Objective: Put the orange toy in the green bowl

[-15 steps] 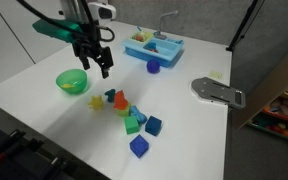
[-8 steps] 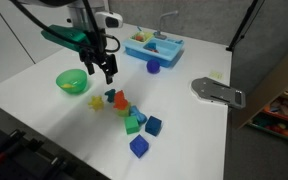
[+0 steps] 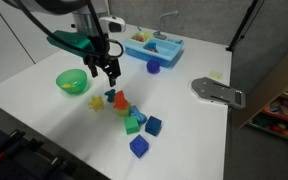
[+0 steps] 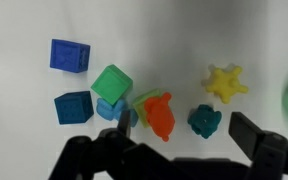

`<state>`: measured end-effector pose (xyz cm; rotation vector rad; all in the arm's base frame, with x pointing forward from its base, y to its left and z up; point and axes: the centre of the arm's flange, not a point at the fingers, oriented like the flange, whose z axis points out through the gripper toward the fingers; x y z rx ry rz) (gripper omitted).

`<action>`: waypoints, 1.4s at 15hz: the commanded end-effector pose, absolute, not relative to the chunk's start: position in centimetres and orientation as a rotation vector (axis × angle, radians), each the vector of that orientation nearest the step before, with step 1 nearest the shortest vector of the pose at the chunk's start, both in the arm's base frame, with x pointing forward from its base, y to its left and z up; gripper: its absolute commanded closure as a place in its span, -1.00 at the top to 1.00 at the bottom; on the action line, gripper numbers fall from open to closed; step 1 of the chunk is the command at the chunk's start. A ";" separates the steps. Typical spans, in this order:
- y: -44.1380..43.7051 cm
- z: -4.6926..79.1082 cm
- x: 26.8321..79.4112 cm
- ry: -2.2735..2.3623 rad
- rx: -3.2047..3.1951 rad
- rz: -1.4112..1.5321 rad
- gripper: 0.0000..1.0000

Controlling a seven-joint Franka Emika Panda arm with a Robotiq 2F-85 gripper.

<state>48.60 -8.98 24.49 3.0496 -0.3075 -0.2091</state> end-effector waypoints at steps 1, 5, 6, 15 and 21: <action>-10.1 22.8 49.7 -0.260 3.044 -0.149 1.00; -10.8 20.5 50.2 -0.209 3.043 -0.101 1.00; -11.0 20.0 50.5 -0.197 3.044 -0.096 1.00; -11.9 15.8 53.1 -0.142 3.034 -0.132 1.00; -12.2 12.5 53.6 -0.133 3.029 -0.213 1.00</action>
